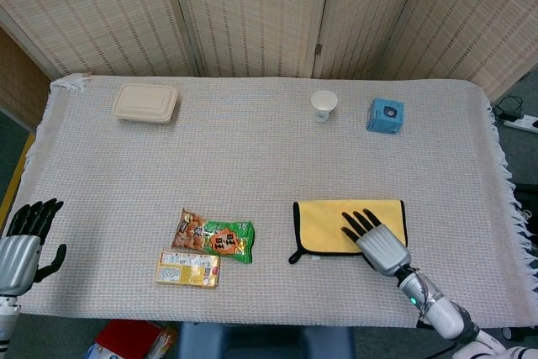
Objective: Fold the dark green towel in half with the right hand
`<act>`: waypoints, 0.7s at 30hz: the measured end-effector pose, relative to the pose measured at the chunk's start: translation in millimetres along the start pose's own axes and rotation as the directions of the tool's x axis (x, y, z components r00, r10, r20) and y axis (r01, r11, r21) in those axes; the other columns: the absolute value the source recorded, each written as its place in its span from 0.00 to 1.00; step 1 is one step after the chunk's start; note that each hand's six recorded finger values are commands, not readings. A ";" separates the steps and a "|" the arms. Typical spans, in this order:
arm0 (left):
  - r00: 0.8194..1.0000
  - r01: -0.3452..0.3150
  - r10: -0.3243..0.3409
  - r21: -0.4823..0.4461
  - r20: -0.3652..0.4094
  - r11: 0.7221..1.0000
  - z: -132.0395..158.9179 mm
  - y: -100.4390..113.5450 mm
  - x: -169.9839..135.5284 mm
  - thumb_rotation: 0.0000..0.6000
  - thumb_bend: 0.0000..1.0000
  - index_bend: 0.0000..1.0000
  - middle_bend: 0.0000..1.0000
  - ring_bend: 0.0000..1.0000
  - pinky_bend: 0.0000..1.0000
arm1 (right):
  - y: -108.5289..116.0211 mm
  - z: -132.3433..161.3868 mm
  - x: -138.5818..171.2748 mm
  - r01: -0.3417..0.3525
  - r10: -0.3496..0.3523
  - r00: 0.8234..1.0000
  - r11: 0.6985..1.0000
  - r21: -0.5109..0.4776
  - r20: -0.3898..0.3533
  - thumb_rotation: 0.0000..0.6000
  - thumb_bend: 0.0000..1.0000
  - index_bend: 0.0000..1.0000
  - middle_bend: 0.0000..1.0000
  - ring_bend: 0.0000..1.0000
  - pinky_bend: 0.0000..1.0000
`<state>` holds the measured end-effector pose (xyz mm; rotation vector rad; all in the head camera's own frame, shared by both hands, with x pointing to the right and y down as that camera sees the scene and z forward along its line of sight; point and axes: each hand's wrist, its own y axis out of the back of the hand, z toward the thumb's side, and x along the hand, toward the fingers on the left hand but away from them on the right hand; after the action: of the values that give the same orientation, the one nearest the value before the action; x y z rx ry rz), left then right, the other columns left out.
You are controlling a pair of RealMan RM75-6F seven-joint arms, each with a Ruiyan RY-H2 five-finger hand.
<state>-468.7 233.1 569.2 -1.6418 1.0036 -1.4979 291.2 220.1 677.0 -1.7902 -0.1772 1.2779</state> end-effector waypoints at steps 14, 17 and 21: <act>1.000 0.001 -0.001 0.012 0.004 1.000 1.8 -0.9 -0.7 1.00 0.54 0.05 0.11 0.01 0.00 | 46.5 -37.0 49.3 0.227 -0.203 0.964 0.965 -0.131 0.170 1.00 0.52 0.00 0.00 0.00 0.00; 1.000 0.003 -0.003 0.019 0.018 1.000 5.8 -2.7 -2.0 1.00 0.54 0.05 0.11 0.01 0.00 | 51.2 -58.7 78.1 0.323 -0.268 0.917 0.933 -0.158 0.294 1.00 0.52 0.00 0.00 0.00 0.00; 0.999 -0.008 0.007 0.033 0.033 0.999 10.9 -2.9 -4.8 1.00 0.54 0.05 0.11 0.01 0.00 | 41.5 -80.9 120.8 0.390 -0.281 0.862 0.899 -0.200 0.422 1.00 0.52 0.00 0.00 0.00 0.00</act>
<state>-457.8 238.5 568.5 -1.6330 0.9610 -1.4700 397.0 217.9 569.0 -1.6183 -0.8991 1.3767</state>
